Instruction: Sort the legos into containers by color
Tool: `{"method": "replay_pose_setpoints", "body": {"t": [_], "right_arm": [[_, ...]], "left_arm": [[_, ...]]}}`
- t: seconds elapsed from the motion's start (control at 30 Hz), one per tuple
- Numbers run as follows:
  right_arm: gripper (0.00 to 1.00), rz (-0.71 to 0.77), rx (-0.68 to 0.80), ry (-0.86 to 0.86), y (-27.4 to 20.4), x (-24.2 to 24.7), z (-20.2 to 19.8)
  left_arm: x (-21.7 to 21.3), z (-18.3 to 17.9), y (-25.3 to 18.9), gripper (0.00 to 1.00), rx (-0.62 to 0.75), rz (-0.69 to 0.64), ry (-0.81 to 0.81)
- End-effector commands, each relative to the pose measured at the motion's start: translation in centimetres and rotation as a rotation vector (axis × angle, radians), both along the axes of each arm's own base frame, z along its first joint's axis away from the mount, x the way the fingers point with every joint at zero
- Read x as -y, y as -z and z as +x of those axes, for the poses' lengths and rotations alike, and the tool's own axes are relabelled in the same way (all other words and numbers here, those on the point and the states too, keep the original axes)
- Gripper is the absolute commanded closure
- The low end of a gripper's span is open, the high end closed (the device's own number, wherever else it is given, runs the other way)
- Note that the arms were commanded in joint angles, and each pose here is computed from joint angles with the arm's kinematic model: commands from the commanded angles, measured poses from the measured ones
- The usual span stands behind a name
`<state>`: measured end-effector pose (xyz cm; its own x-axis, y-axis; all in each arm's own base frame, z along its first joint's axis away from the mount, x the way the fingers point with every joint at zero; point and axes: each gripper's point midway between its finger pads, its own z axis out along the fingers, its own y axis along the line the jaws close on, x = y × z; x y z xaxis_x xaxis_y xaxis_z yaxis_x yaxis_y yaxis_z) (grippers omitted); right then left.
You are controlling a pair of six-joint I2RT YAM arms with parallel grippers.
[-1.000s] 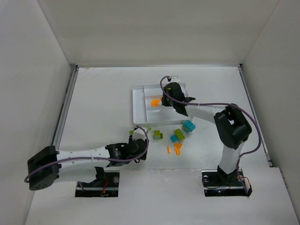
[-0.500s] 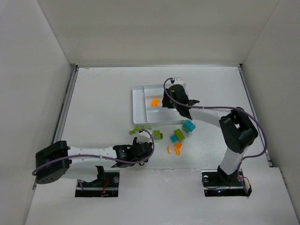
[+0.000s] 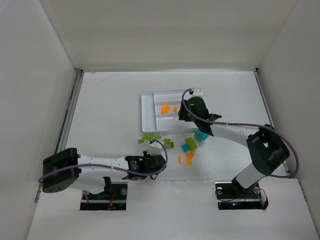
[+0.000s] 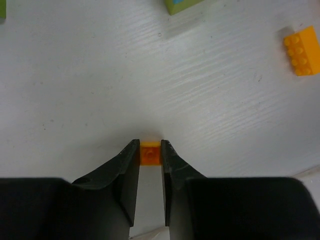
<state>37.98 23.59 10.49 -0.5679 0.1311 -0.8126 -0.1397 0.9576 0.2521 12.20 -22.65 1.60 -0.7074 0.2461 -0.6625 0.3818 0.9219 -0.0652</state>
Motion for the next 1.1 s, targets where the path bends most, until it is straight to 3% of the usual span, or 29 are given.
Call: {"method": "replay_pose_setpoints", "body": {"t": [0.0,0.2,0.4,0.53,0.8,1.07], "right_arm": [[0.48,0.070,0.096,0.011,-3.4,-0.2,-0.7],[0.50,0.095,0.105,0.016,-3.7,1.7,-4.7],[0.65,0.115,0.073,-0.008,-3.0,2.5,-9.2],[0.70,0.089,0.037,-0.030,-2.1,2.3,-11.9],[0.59,0.037,-0.057,-0.040,0.5,2.1,-16.4],[0.52,0.002,-0.172,-0.042,2.9,2.2,-19.9]], "left_arm": [[0.0,0.4,-0.6,0.86,0.016,0.007,-0.035],[1.5,5.0,-6.5,0.89,0.141,-0.185,-0.143],[3.1,12.9,-14.2,0.88,0.271,-0.424,-0.243],[5.2,18.6,-16.4,0.87,0.307,-0.484,-0.245],[7.7,28.1,-13.2,0.86,0.306,-0.354,-0.284],[7.6,30.9,-9.3,0.84,0.248,-0.322,-0.322]]}}
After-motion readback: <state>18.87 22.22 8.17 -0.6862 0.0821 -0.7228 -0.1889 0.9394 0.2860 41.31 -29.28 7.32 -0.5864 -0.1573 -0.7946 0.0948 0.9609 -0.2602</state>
